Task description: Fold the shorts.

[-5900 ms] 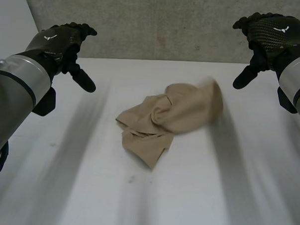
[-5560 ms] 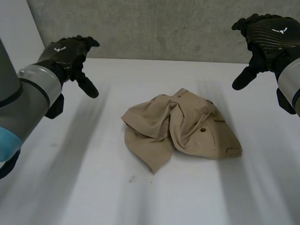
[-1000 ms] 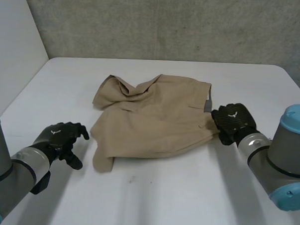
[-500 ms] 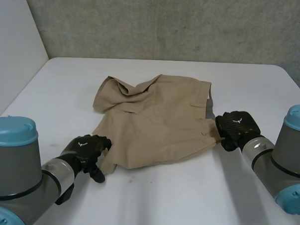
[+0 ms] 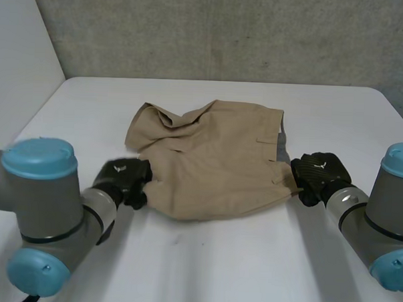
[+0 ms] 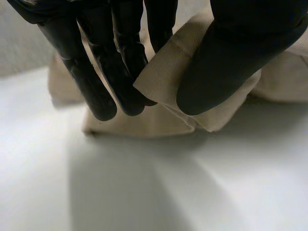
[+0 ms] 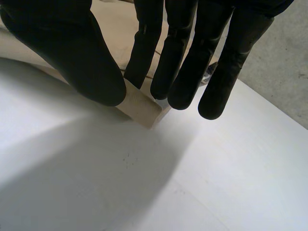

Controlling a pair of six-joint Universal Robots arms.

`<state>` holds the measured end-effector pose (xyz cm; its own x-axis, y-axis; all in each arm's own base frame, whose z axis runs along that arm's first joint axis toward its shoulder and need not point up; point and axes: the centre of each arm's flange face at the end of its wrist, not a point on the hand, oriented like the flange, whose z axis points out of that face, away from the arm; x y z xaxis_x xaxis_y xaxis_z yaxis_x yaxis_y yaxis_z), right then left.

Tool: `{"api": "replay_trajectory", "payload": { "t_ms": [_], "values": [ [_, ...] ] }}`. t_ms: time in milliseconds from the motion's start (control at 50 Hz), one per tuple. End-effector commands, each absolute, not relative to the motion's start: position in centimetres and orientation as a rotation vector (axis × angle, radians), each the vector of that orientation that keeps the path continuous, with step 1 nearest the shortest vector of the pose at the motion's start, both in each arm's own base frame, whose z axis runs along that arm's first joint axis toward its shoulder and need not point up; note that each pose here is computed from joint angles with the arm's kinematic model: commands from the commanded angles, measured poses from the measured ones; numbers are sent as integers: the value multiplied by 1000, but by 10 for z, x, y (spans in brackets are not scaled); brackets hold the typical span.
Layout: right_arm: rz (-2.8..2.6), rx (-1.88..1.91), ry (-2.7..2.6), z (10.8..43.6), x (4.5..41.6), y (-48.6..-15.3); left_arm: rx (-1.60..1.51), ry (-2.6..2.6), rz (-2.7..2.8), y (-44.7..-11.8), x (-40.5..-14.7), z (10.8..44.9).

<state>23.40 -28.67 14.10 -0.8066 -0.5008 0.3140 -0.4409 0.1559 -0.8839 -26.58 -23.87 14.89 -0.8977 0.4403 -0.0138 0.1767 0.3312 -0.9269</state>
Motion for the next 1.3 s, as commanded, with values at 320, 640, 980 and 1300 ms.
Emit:
{"api": "replay_trajectory", "payload": {
  "t_ms": [320,640,980,1300],
  "values": [
    [-2210,-1013,2062,314,219,-236,-772,-1942,2323,-174,-215,338],
    [-1703,-846,2226,228,228,-216,-904,-2127,2033,-188,-226,272],
    [-1398,-830,2115,146,272,-186,-747,-2059,2161,-231,-232,293],
    [-1401,-911,2087,126,300,-172,-606,-2068,2179,-261,-238,300]
  ]
}}
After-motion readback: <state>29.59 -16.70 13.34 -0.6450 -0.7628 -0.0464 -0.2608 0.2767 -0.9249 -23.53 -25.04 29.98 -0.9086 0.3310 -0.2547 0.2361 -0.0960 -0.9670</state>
